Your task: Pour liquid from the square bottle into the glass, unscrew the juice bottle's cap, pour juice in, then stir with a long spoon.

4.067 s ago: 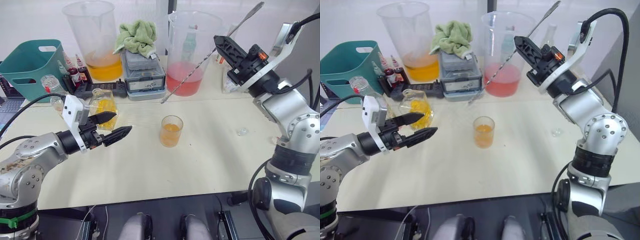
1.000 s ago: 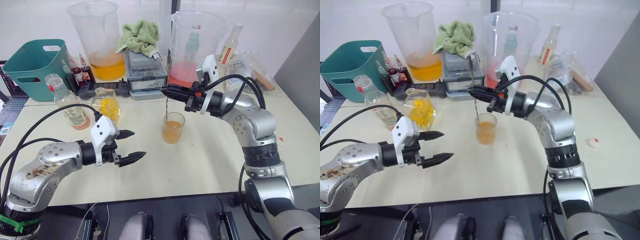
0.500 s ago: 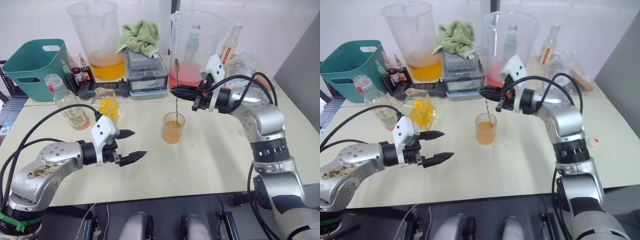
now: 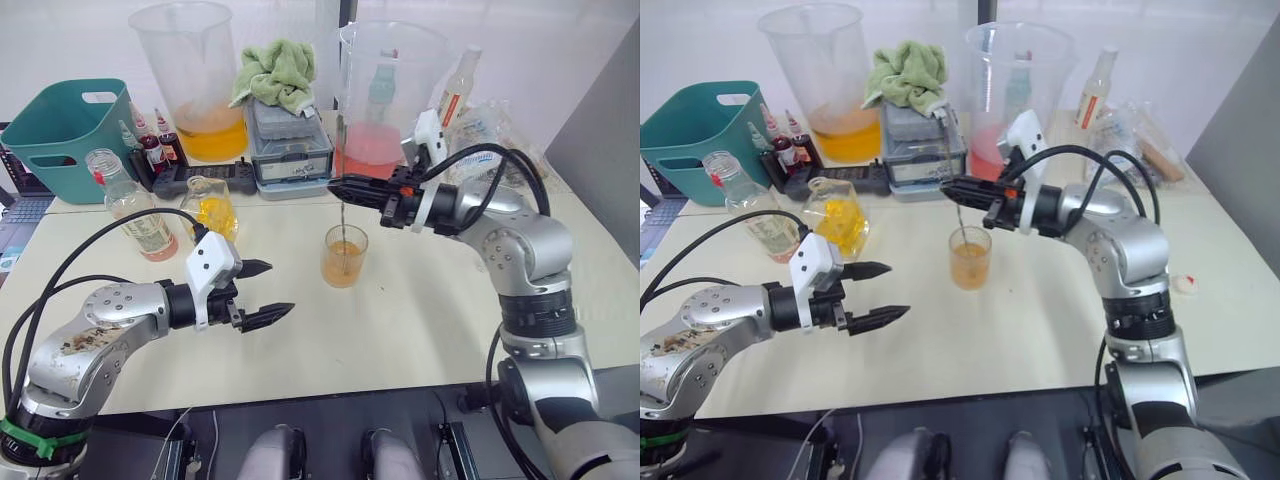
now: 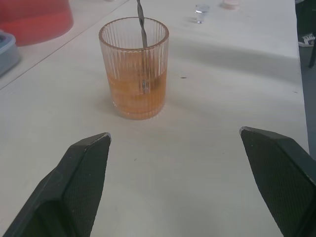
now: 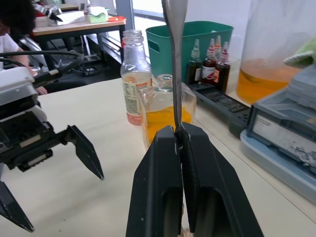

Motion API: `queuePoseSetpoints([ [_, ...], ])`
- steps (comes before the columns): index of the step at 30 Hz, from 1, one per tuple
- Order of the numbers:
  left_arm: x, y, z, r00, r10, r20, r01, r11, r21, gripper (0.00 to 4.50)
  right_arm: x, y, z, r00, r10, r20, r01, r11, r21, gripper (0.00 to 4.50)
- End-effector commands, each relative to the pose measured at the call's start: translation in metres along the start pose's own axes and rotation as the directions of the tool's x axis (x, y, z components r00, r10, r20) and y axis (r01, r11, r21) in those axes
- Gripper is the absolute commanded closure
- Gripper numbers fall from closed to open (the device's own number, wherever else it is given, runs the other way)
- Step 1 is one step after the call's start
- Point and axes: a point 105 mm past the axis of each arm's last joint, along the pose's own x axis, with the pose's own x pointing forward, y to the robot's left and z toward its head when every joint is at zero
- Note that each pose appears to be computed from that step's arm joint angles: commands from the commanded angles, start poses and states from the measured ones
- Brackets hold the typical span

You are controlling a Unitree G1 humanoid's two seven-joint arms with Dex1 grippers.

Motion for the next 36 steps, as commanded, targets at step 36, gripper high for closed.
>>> queuePoseSetpoints([
  [36, 0.001, 0.005, 0.01, 0.999, 0.024, 0.029, -0.027, 0.996, 0.082, 0.06, -0.021, -0.051, 0.013, 0.99, -0.141, -0.025, 0.134, 0.974, -0.18, 4.5],
])
